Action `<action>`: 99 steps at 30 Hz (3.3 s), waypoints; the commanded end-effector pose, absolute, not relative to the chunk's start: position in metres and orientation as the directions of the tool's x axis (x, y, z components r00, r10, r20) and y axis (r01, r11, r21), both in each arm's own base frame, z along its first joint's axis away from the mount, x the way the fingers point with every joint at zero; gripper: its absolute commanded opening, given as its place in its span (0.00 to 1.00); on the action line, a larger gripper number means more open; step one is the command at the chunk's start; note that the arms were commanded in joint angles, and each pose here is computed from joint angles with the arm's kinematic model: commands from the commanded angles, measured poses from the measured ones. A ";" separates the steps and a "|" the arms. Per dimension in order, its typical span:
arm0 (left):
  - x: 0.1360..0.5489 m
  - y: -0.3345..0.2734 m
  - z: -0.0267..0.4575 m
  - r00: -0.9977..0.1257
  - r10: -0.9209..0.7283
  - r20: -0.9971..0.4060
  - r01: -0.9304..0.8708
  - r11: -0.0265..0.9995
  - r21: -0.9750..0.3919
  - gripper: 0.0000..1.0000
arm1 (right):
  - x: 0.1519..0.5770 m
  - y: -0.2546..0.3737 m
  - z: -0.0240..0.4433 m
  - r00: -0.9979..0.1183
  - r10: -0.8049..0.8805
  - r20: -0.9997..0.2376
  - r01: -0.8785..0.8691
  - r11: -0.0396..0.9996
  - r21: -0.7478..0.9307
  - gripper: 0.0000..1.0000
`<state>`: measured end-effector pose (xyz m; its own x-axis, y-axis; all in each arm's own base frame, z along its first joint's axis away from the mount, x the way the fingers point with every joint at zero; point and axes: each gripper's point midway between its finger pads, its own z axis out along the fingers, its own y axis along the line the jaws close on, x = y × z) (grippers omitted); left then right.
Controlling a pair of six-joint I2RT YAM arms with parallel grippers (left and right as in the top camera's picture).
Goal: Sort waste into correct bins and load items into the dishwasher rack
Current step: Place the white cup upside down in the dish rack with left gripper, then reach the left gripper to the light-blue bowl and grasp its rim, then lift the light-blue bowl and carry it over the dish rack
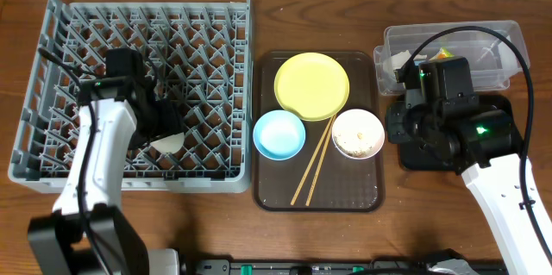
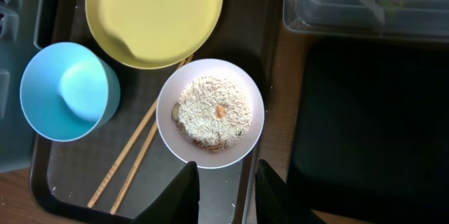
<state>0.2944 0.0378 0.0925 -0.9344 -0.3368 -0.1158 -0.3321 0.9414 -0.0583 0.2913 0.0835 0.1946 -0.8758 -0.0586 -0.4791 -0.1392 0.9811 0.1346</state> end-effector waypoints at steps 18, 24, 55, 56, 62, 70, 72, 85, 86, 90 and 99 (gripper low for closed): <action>0.293 0.038 0.085 -0.945 -0.318 -0.076 -0.317 0.948 -0.029 0.87 | 0.294 0.079 0.202 -0.867 -0.036 -0.497 -0.116 0.985 0.131 0.51; 0.294 0.027 0.104 -0.952 -0.272 -0.140 -0.270 0.962 -0.035 0.88 | 0.294 0.079 0.202 -0.867 -0.040 -0.496 -0.119 0.984 0.129 0.71; 0.283 -0.248 0.093 -0.767 0.530 -0.362 0.576 0.817 -0.025 0.93 | 0.291 0.030 0.197 -0.863 0.162 -0.479 0.168 0.985 0.031 0.76; 0.282 -0.250 0.086 -0.768 0.538 -0.348 0.581 0.814 -0.023 0.91 | 0.291 0.030 0.196 -0.864 0.162 -0.478 0.168 0.985 0.030 0.76; 0.279 -0.252 0.043 -0.785 0.565 -0.254 0.587 0.810 -0.012 0.68 | 0.289 0.030 0.196 -0.868 0.161 -0.471 0.168 0.985 0.028 0.76; 0.274 -0.256 0.022 -0.787 0.581 -0.207 0.596 0.803 -0.016 0.22 | 0.288 0.030 0.195 -0.869 0.161 -0.468 0.168 0.985 0.026 0.76; 0.269 -0.261 0.021 -0.784 0.587 -0.202 0.605 0.795 -0.041 0.15 | 0.288 0.030 0.195 -0.870 0.161 -0.467 0.168 0.985 0.026 0.76; 0.261 -0.277 0.085 -0.757 0.582 -0.296 0.633 0.766 -0.112 0.06 | 0.287 0.030 0.195 -0.872 0.160 -0.463 0.168 0.986 0.024 0.75; 0.262 -0.279 0.097 -0.753 0.574 -0.322 0.635 0.762 -0.126 0.06 | 0.287 0.030 0.195 -0.872 0.160 -0.463 0.168 0.986 0.024 0.75; 0.265 -0.285 0.155 -0.743 0.504 -0.441 0.642 0.723 -0.254 0.06 | 0.287 0.030 0.195 -0.872 0.160 -0.463 0.168 0.986 0.024 0.75; 0.309 -0.221 0.237 -0.855 0.168 -0.491 0.492 0.561 -0.666 0.06 | 0.285 0.029 0.194 -0.876 0.159 -0.456 0.168 0.986 0.021 0.75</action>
<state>0.3078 -0.2314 0.2135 -0.8158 0.2515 -0.5207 0.5215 0.7091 -0.4746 0.2831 0.0332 0.1861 -0.8902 0.1345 -0.4352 0.1409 0.9899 0.0177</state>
